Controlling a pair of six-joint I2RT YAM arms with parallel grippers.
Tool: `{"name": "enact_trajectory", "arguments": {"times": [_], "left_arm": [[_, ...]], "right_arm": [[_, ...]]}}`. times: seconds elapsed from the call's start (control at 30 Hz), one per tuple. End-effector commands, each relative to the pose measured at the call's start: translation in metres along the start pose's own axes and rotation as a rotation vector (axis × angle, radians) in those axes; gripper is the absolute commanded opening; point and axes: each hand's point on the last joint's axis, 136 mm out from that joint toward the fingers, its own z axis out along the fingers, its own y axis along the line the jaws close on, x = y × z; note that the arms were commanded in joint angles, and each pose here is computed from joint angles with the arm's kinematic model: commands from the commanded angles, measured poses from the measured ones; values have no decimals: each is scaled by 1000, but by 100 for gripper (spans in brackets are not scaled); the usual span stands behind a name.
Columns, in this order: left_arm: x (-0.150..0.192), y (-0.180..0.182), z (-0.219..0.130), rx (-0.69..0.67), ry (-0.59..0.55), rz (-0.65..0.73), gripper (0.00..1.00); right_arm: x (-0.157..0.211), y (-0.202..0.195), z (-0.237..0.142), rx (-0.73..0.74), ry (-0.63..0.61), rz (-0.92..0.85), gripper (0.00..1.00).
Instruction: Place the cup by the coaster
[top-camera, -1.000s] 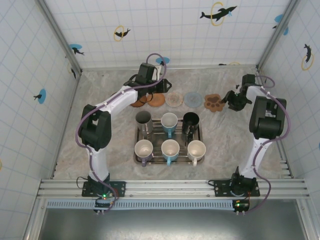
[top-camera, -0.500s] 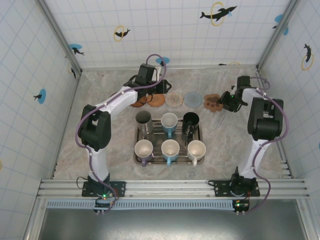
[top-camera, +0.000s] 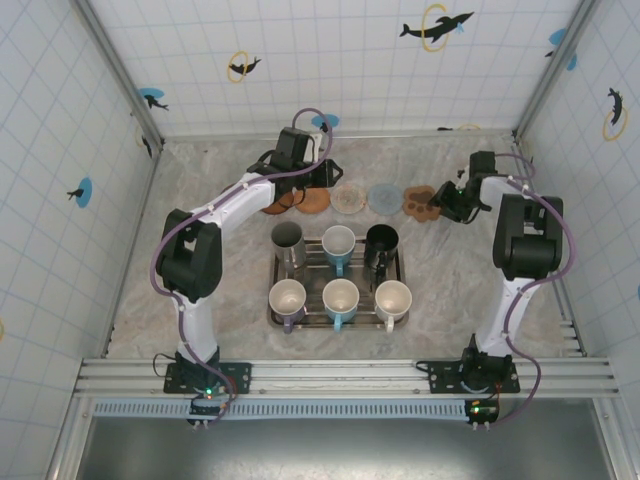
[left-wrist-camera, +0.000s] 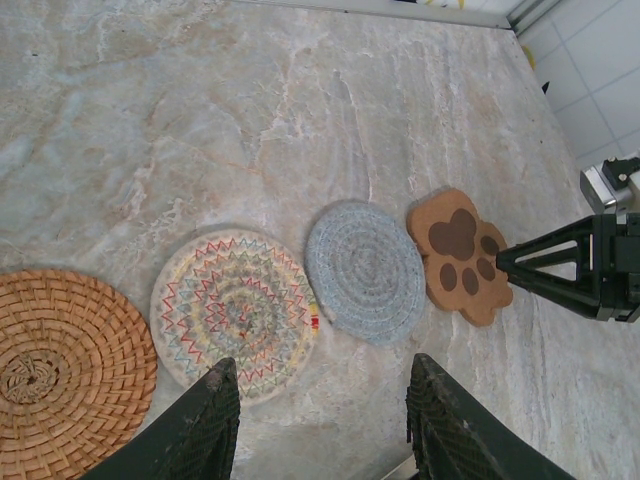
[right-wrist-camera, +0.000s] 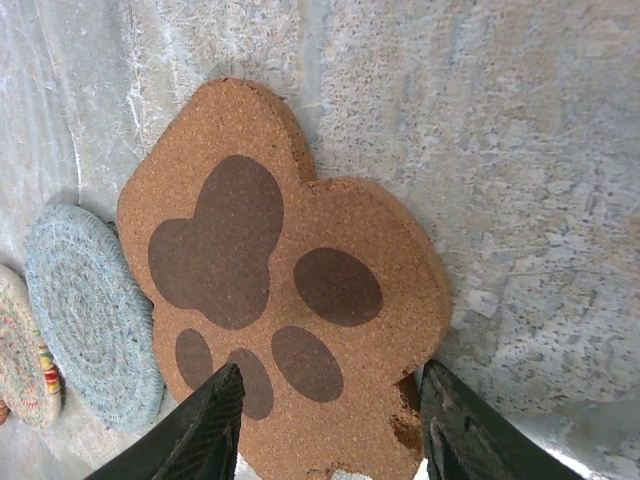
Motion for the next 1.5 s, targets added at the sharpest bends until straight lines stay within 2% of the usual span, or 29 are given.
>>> {"name": "enact_trajectory", "arguments": {"times": [0.0,0.33,0.7,1.0,1.13,1.3,1.47], "left_arm": [[-16,-8,-19,13,-49,23,46],[-17,-9,-23,9,-57,27,46],[-33,-18,-49,-4,-122,48,46],[-64,-31,-100,-50,-272,75,47],[-70,-29,-125,-115,-312,88,49],[-76,-12,-165,-277,-406,64,51],[-77,-13,-199,-319,-497,54,56]], "right_arm": [[19,-9,21,34,75,21,50],[18,-9,12,61,65,13,50],[-4,21,-46,37,-63,-40,52],[2,70,-106,-29,-194,-128,52],[17,93,-129,-51,-245,-187,52],[43,116,-148,-73,-288,-261,52],[70,127,-164,-51,-331,-350,53]]}}
